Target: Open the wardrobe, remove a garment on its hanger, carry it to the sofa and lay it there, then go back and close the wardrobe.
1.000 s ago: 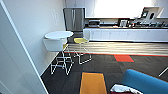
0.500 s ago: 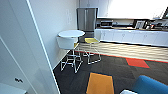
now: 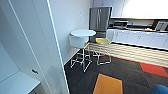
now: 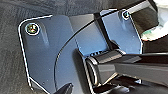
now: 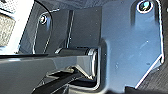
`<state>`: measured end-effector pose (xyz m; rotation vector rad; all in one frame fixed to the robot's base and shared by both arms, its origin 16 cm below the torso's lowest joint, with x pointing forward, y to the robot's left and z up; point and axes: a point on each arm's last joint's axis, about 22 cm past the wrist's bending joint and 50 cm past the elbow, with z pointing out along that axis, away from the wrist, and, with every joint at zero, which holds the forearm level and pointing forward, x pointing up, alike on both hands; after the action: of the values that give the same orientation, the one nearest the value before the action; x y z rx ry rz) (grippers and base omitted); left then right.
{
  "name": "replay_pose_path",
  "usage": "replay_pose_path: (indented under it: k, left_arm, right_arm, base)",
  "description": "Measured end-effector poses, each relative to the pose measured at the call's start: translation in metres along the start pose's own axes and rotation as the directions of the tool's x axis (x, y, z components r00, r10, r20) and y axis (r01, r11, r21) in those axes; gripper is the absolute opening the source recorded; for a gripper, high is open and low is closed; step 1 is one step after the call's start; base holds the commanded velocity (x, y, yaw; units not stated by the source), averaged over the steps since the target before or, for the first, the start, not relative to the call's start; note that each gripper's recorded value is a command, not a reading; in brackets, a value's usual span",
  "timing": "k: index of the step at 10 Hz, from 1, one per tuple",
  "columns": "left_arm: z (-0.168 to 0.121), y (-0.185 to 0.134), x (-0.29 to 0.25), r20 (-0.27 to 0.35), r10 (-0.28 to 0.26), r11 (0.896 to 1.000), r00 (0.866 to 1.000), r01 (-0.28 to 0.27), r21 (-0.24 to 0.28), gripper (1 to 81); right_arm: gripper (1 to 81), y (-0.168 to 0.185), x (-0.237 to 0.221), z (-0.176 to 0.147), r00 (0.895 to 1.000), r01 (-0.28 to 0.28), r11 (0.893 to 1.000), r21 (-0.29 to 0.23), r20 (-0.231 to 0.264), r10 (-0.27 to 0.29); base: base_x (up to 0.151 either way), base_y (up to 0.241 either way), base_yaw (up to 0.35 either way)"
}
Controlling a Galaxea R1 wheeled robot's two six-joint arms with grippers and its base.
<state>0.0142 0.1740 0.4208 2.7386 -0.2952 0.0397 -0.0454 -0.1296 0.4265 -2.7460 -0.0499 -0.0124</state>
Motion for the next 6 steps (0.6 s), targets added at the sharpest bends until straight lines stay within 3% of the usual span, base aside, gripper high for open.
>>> replay_pose_path:
  k: [6]
  left_arm:
    - [0.0001, 0.0005, -0.0017, 0.002, 0.001, 1.000, 1.000, -0.001, 0.000, 81.1]
  right_arm:
    - [81.1, 0.0006, -0.0001, 0.0003, 1.000, 0.001, 1.000, -0.004, 0.001, -0.001]
  base:
    - [0.000, 0.000, 0.293]
